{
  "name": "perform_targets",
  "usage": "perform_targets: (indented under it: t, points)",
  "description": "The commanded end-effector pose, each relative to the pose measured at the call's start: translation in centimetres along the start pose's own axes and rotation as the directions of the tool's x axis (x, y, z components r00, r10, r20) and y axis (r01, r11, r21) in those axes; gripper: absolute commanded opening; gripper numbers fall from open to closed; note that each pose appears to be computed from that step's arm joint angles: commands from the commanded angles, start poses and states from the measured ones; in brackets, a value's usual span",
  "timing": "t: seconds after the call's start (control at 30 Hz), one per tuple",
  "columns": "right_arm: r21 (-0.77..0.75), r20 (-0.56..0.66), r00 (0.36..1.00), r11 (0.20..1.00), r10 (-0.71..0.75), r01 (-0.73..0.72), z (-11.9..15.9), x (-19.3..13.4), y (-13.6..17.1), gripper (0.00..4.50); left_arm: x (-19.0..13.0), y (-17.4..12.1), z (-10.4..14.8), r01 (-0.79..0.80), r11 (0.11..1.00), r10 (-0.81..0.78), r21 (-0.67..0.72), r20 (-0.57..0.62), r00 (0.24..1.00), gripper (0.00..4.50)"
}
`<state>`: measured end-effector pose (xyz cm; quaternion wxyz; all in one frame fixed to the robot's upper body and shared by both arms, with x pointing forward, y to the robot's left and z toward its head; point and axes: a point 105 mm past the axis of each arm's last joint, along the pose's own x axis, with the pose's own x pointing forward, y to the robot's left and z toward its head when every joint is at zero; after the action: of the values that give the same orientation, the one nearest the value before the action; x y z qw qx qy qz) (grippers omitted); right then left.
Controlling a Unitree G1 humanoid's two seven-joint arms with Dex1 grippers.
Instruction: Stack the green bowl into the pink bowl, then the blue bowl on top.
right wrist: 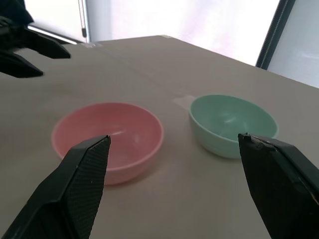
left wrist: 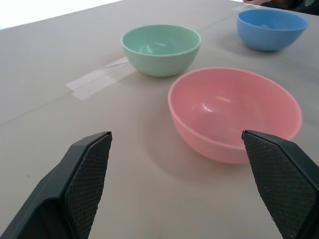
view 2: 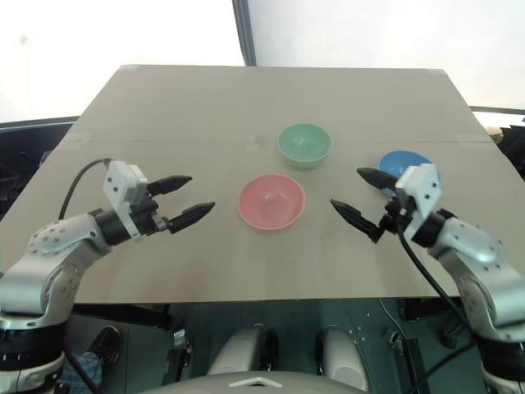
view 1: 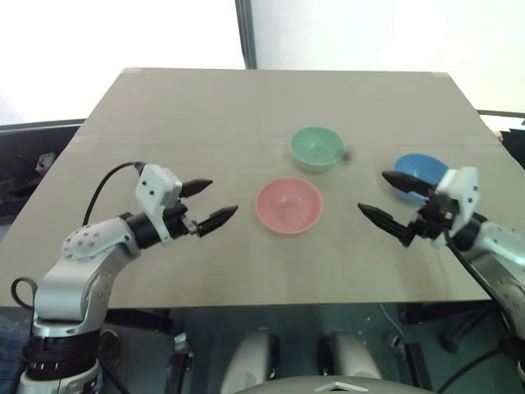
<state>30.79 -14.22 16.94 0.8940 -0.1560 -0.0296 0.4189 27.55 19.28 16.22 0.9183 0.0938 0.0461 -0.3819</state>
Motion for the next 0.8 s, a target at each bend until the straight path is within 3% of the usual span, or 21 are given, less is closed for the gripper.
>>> perform_targets:
  t: [0.03,0.23,0.5,0.67,0.8]
  points:
    - [-0.102,-0.049,0.998,0.994,0.027,-0.031,-0.2,3.3,-1.0,4.33,-0.2,-0.5,1.6,0.012,0.999,-0.014,0.048,0.042,0.999,4.42]
    - [-0.285,-0.162,0.987,0.958,-0.013,-0.034,-0.2,10.0,-3.0,4.33,-0.1,-1.0,2.2,0.052,0.997,-0.055,0.057,0.051,0.997,4.42]
    - [-0.353,-0.373,0.927,0.931,-0.053,-0.089,-2.0,14.2,-3.9,4.33,-0.1,-1.2,2.4,0.074,0.995,-0.078,0.071,0.048,0.996,4.42]
    - [-0.379,-0.407,0.912,0.919,-0.058,-0.11,-2.2,15.3,-3.8,2.68,0.0,-1.2,2.4,0.077,0.994,-0.081,0.08,0.047,0.996,4.5]
    - [-0.394,-0.396,0.917,0.91,-0.043,-0.127,-1.8,15.8,-3.5,0.84,0.0,-1.1,2.5,0.076,0.993,-0.081,0.087,0.049,0.996,4.5]
